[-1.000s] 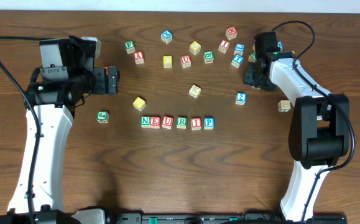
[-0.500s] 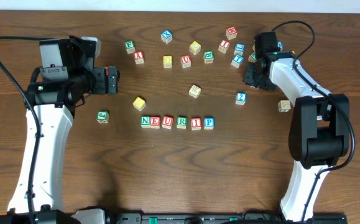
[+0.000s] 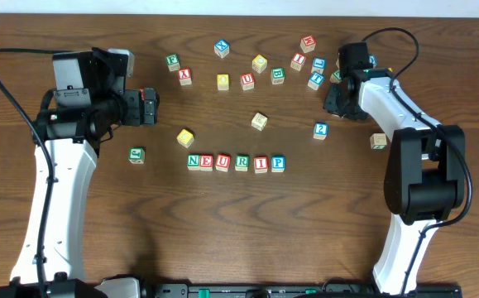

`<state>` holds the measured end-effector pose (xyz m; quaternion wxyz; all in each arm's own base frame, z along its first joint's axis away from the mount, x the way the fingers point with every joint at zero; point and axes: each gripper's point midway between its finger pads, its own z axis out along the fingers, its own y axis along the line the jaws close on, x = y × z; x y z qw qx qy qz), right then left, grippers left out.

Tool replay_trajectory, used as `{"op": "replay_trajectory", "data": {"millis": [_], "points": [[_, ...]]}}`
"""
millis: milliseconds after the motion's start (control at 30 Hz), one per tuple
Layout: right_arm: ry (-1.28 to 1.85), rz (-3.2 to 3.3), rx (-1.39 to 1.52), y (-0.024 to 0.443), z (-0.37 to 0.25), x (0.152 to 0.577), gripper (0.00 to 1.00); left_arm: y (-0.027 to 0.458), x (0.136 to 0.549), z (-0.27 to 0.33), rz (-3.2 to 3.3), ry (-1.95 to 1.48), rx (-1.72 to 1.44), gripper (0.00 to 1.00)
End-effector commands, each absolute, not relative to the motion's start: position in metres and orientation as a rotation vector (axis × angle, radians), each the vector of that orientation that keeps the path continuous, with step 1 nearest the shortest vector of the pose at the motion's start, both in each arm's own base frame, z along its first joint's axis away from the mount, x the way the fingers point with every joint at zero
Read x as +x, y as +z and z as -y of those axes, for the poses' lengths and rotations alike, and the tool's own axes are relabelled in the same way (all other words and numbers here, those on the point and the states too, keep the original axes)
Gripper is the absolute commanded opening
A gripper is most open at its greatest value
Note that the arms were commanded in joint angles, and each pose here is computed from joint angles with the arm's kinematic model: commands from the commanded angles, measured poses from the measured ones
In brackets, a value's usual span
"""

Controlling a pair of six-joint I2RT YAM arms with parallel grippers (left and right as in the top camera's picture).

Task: Spell out NEURIPS
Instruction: 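Lower the right gripper around the yellow S block and close it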

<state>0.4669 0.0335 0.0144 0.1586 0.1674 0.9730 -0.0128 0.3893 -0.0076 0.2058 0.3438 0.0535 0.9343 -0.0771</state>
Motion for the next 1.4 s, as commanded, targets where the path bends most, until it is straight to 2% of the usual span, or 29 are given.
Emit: {"op": "replay_trajectory", "data": {"millis": [0, 367, 833, 1367], "points": [[-0.046, -2.766, 0.475, 0.019, -0.035, 0.472, 0.28, 0.217, 0.392, 0.008, -2.400, -0.209, 0.142, 0.98], [-0.046, -2.767, 0.475, 0.019, -0.035, 0.472, 0.24, 0.217, 0.392, 0.008, -2.400, -0.209, 0.142, 0.98], [-0.046, -2.767, 0.470, 0.021, -0.035, 0.473, 0.25, 0.217, 0.392, 0.008, -2.400, -0.209, 0.142, 0.98], [-0.048, -2.741, 0.429, 0.064, -0.040, 0.490, 0.21, 0.217, 0.392, 0.008, -2.400, -0.209, 0.142, 0.98]]}}
